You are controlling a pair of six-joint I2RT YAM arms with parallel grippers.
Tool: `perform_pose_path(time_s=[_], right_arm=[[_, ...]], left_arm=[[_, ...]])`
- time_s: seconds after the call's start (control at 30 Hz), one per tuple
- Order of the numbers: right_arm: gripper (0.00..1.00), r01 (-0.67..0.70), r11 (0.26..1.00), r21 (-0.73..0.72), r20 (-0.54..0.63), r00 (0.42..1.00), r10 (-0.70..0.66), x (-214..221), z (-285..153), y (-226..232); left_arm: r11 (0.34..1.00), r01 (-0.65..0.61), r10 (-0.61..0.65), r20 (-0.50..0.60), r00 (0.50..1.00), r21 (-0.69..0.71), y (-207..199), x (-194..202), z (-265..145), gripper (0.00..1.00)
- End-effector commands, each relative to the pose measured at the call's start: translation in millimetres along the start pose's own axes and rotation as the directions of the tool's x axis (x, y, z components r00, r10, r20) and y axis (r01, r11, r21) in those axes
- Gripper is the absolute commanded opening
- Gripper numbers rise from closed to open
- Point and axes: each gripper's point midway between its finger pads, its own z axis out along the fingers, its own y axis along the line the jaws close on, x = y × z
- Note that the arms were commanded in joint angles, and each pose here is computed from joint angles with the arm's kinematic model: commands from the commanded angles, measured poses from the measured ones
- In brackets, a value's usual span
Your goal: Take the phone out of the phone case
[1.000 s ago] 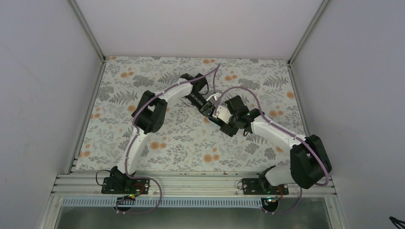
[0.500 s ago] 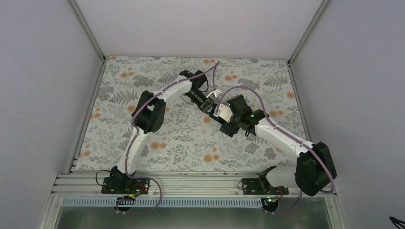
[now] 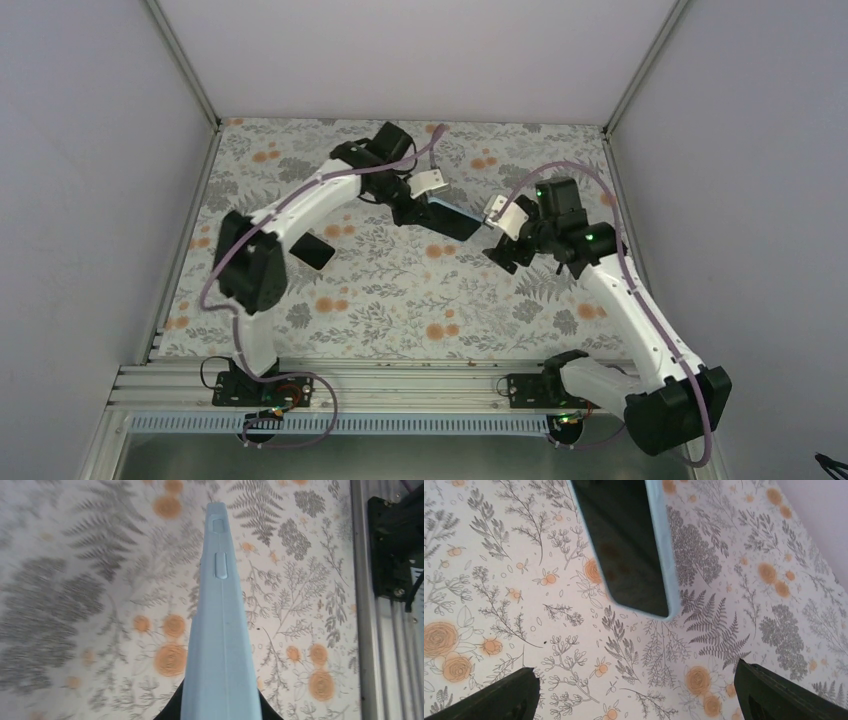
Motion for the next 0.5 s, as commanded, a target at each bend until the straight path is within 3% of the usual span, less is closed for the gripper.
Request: perform_pose_path(time_s=[0.0,0.17,0.47], right_arm=[[0.98,0.056,0.988,-0.145,0.078,0.996,-0.045,0.9,-2.1,16.1],[0.72,0.099,0.951,-0.292,0.151,0.987,-0.056,-9.1,21.3,26.1],[0.66,0.154,0.914,-0.376,0.229,0.971,-0.069,-22.0,14.8,18.6]], left_arm=[[0.962,-0.201,0.23,0.15,0.961,-0.185,-7.7,-37.7,-40.5,0.02],[0.926,-0.324,0.36,0.193,0.913,-0.195,-41.5,-31.6,-51.6,0.02],[0.896,-0.411,0.437,0.166,0.884,-0.17,-64.4,-2.6,-59.1,0.03]])
